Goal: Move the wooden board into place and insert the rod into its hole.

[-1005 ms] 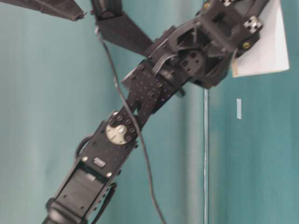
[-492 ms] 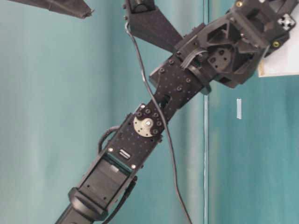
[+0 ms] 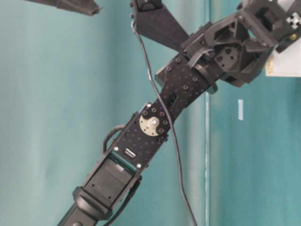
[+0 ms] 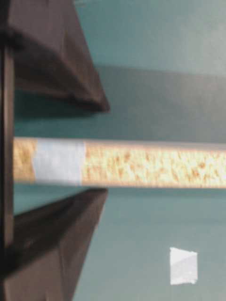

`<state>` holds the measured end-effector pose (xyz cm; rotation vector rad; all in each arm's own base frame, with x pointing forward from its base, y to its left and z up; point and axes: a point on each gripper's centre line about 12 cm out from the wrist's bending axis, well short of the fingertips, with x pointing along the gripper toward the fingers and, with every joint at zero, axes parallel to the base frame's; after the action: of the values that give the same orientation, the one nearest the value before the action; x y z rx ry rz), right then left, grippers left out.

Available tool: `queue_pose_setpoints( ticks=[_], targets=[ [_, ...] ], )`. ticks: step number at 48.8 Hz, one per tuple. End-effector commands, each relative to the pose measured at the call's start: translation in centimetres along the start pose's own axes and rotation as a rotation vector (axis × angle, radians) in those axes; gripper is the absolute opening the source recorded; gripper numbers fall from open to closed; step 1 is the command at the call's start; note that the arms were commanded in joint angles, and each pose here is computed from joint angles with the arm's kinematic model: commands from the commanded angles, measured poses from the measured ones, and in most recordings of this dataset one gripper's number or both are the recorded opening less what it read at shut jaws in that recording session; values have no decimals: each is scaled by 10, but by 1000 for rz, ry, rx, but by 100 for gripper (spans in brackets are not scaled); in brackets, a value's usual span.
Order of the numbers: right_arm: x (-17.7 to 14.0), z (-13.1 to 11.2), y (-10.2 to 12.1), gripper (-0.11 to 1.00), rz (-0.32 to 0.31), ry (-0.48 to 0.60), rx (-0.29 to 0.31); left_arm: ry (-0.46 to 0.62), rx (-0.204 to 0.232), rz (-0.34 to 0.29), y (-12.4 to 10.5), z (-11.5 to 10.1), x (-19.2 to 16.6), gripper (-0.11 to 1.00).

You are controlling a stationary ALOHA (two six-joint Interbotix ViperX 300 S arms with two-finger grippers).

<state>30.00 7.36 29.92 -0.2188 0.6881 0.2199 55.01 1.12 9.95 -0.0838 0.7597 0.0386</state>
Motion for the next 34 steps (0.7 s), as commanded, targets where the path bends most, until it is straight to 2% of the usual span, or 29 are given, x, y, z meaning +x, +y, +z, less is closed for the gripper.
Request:
queue_pose_setpoints(
  ticks=[1, 5, 12, 24, 31, 34],
  targets=[
    [-7, 5, -1, 99, -4, -32, 3, -66, -4, -4, -2, 25, -12, 79],
    [-7, 4, -1, 99, -4, -32, 3, -72, -5, -5, -2, 29, -19, 75],
    [-7, 4, -1, 99, -4, -30, 3, -55, -4, -9, -5, 28, -39, 75],
    [-4, -1, -1, 99, -3, -17, 2, -10, -1, -12, -9, -6, -67, 75],
    [-4, 1, -1, 99, -3, -15, 2, -39, 10, -21, -15, -24, -72, 74],
    [-3, 3, -1, 99, -3, -9, 2, -70, 12, -21, -15, -38, -68, 74]
  ],
)
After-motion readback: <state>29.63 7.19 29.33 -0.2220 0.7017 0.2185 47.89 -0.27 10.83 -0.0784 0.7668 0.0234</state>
